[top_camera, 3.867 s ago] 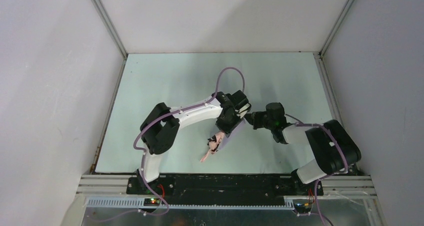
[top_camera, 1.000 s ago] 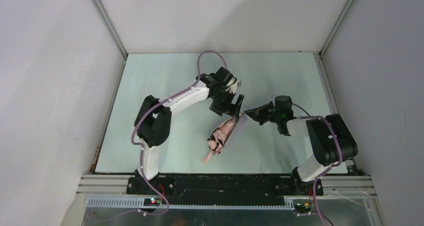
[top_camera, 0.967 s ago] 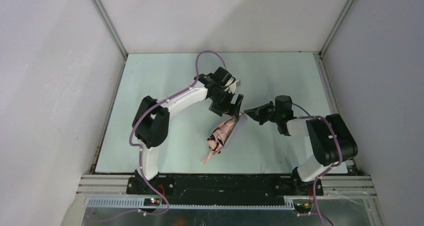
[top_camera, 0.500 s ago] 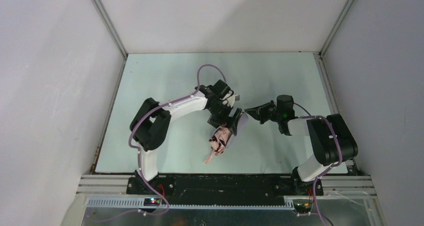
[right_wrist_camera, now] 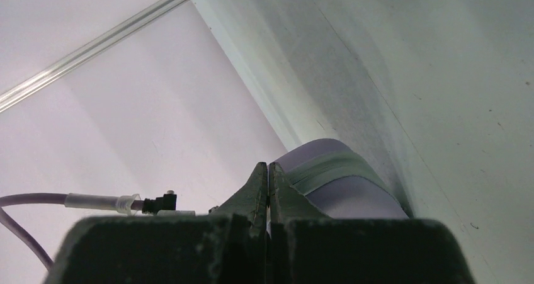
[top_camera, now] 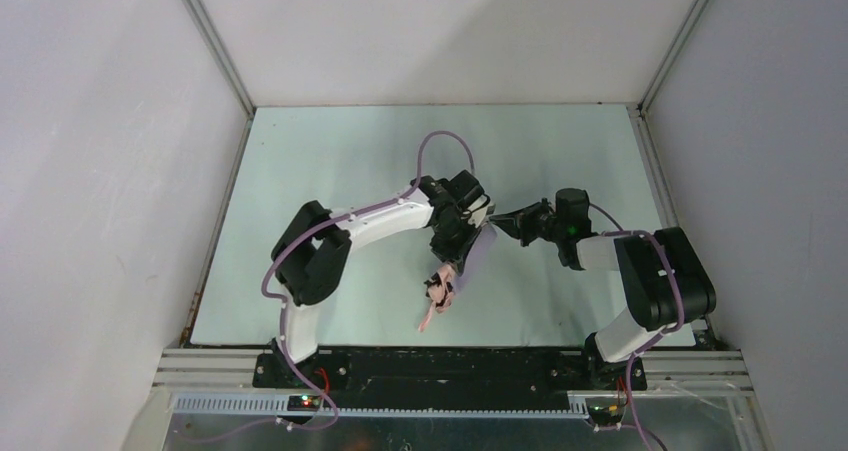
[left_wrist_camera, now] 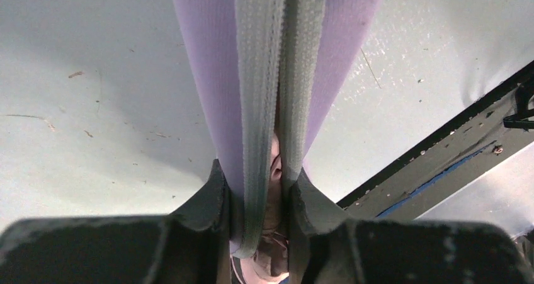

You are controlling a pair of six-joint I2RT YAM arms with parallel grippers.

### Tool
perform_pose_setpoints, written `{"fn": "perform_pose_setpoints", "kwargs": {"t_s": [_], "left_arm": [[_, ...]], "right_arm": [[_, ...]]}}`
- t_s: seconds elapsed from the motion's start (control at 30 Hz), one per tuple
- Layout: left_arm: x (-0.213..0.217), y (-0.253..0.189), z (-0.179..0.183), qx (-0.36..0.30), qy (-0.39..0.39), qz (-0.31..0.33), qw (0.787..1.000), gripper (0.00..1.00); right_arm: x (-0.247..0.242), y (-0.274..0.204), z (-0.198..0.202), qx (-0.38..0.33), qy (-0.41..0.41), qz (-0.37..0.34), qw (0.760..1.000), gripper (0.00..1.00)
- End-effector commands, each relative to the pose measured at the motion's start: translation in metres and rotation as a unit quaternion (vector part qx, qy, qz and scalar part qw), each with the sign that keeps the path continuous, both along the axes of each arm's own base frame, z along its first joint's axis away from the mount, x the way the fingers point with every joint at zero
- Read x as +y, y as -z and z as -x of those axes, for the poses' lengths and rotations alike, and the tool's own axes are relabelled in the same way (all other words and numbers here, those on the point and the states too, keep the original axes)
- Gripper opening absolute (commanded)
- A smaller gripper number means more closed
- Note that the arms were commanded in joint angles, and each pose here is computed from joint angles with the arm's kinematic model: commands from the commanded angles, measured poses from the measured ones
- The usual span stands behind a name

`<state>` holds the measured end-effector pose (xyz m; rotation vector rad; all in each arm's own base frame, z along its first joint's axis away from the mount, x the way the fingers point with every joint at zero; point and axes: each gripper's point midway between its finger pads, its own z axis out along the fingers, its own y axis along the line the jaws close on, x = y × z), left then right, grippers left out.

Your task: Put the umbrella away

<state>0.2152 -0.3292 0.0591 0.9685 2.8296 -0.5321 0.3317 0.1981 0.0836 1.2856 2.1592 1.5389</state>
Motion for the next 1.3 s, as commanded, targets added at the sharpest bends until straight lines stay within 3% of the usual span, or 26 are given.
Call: {"fn": "perform_pose_setpoints", "kwargs": {"t_s": [0.0,0.23,0.43,0.93,1.0,1.07,1.1,1.17,1.27], "left_arm": [[0.012,0.006,-0.013,-0.019,0.007,-0.054,0.998,0.15],[0.019,0.030,0.002,0.047,0.017,-0.090,0.995,0.07],[0.010,0.040,-0.002,0.099,-0.014,-0.043,0.994,0.01],[-0.023,0.011,-0.042,0.056,-0.015,-0.010,0.998,0.01],[-0.023,0.003,-0.046,0.041,-0.017,-0.005,0.999,0.09],[-0.024,-0.008,-0.050,0.021,-0.021,0.006,1.000,0.35],[-0.024,-0.009,-0.050,0.016,-0.025,0.010,1.000,0.56],[-0.024,-0.020,-0.050,0.000,-0.033,0.027,0.999,0.80],[-0.025,-0.037,-0.047,-0.027,-0.042,0.071,0.996,0.97]], "right_arm": [[0.005,-0.047,-0.008,-0.090,-0.025,-0.016,0.996,0.00],[0.011,-0.095,-0.005,-0.178,-0.040,-0.047,0.982,0.00],[0.031,-0.090,0.015,-0.194,-0.093,-0.028,0.976,0.00],[0.069,-0.052,0.066,-0.246,-0.224,0.099,0.938,0.00],[0.064,-0.043,0.067,-0.241,-0.232,0.127,0.934,0.00],[0.056,-0.037,0.066,-0.234,-0.231,0.145,0.933,0.00],[0.054,-0.034,0.067,-0.228,-0.233,0.148,0.934,0.00],[0.047,-0.032,0.064,-0.224,-0.229,0.154,0.935,0.00],[0.039,-0.033,0.058,-0.225,-0.219,0.156,0.936,0.00]]}}
